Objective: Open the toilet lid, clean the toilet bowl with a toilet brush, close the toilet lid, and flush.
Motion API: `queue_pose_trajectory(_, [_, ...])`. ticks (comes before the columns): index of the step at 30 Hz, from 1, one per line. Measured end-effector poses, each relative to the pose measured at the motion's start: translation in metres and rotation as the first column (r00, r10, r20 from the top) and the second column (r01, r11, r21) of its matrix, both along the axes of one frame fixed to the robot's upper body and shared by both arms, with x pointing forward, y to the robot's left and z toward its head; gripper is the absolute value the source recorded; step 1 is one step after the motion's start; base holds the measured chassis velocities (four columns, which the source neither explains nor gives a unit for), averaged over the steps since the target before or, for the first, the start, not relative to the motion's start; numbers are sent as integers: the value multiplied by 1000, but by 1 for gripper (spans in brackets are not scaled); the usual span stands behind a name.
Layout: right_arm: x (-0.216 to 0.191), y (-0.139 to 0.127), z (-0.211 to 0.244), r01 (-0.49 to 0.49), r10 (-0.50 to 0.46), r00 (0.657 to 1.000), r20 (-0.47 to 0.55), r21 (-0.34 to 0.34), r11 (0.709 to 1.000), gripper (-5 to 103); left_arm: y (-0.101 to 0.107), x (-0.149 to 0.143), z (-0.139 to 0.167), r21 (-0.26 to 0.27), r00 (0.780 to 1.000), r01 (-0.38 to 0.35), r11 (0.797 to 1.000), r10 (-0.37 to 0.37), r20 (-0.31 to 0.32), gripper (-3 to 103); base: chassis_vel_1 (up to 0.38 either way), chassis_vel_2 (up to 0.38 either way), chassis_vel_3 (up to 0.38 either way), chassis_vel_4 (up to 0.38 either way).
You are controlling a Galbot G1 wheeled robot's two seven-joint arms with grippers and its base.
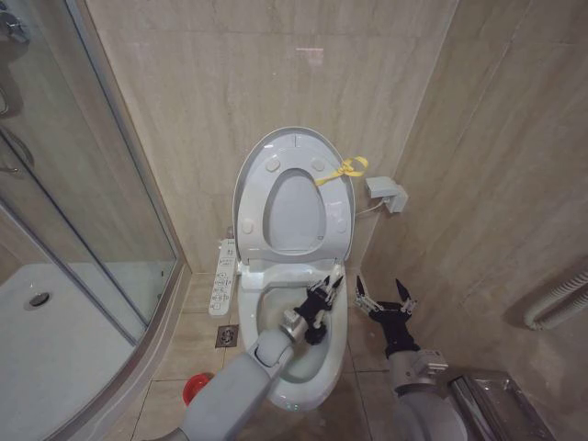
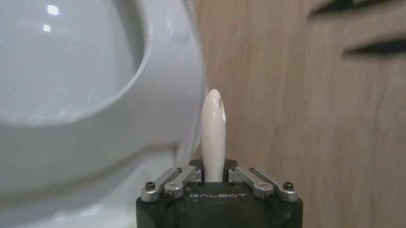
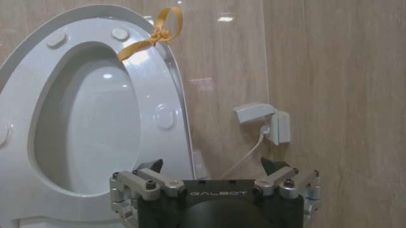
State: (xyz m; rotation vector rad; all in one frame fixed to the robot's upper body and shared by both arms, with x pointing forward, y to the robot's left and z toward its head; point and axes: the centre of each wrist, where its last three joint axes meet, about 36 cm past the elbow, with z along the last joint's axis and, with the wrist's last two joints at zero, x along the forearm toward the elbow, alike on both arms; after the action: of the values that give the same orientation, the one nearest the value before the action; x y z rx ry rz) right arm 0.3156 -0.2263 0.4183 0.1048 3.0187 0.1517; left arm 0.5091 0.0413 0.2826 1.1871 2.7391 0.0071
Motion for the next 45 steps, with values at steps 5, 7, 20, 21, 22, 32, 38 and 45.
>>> queue_pose_trajectory(5, [0,0,0,0,0,1000,0,0,1000,100,12,11,-11,31,1000,-26,999,26,7,18,0,0,0,0])
queue_pose_trajectory(7, [0,0,0,0,0,1000,0,0,1000,100,10,12,-7,25,1000,-22,999,22,17,18,0,0,0,0])
queue_pose_trajectory(20, [0,0,0,0,0,1000,0,0,1000,100,-14,-5,10,4,996,59,998,-59,72,18,0,0,0,0])
queue_pose_trajectory(21, [0,0,0,0,0,1000,0,0,1000,100,-7,-2,3,21,997,47,999,-48,66,18,0,0,0,0])
queue_pose_trajectory(22, [0,0,0,0,0,1000,0,0,1000,100,0,-1,-3,33,997,37,999,-39,60,18,0,0,0,0])
queue_pose_trajectory(32, [0,0,0,0,0,1000,0,0,1000,100,48,-23,-14,50,998,-27,998,25,55,18,0,0,0,0])
queue_pose_trajectory(38, [0,0,0,0,0,1000,0,0,1000,100,78,-55,-20,41,996,-80,996,78,39,18,0,0,0,0])
queue_pose_trajectory(45, [0,0,0,0,0,1000,0,0,1000,100,100,-94,-17,25,994,-102,994,101,27,18,0,0,0,0])
